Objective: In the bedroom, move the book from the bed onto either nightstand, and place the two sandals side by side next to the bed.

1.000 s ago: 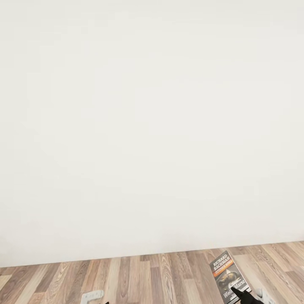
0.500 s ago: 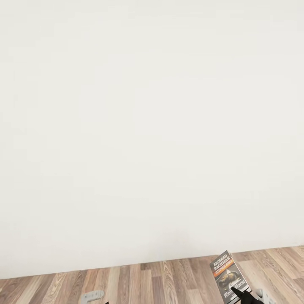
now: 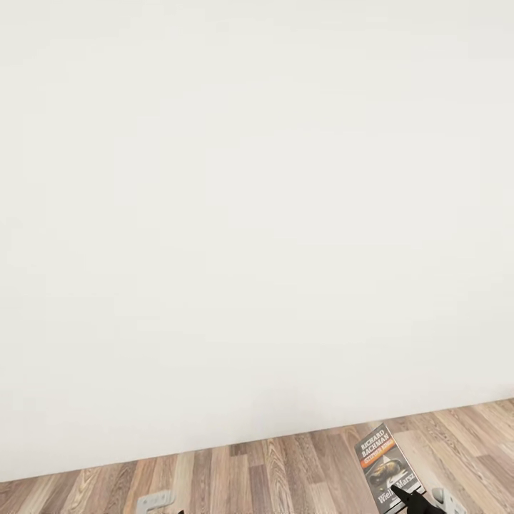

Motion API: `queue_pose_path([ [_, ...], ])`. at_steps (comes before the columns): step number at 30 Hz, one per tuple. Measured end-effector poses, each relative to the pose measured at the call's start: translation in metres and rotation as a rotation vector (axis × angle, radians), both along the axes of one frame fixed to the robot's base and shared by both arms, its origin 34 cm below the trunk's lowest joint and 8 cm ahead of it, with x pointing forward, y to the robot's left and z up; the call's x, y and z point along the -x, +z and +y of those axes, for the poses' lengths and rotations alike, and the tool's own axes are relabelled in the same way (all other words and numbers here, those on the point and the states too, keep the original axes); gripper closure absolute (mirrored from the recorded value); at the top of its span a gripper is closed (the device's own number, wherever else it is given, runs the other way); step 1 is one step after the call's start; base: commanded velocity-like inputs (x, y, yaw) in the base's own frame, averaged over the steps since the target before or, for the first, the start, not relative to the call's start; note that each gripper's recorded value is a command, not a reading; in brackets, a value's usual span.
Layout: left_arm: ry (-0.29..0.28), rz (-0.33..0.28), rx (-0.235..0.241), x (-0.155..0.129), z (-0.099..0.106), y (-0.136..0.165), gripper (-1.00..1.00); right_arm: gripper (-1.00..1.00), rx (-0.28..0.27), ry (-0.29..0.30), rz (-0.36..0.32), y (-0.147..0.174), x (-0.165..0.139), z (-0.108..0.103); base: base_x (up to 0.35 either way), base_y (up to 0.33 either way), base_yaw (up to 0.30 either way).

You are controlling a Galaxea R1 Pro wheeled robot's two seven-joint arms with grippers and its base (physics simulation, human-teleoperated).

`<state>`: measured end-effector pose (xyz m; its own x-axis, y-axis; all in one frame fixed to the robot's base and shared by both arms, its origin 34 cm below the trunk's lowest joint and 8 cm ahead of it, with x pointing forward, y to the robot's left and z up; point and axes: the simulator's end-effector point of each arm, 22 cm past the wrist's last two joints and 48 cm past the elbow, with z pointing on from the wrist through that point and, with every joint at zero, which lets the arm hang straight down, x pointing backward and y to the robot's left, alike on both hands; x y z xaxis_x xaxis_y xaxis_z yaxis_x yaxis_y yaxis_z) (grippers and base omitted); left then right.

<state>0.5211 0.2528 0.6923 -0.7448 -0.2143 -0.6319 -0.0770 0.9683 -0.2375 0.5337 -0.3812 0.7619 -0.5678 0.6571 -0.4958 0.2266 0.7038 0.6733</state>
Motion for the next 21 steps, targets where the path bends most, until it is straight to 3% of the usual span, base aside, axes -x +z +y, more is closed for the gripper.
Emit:
queue_pose_path([
  [11, 0.0, 0.017, 0.0, 0.004, 0.0, -0.007, -1.0, 1.0, 0.0, 0.0, 0.017, -0.007, 0.003, 0.0, 0.0, 0.0, -0.008],
  [21, 0.0, 0.033, 0.0, 0.009, 0.0, -0.013, -1.0, 1.0, 0.0, 0.0, 0.033, -0.013, 0.007, 0.0, 0.0, 0.0, -0.085],
])
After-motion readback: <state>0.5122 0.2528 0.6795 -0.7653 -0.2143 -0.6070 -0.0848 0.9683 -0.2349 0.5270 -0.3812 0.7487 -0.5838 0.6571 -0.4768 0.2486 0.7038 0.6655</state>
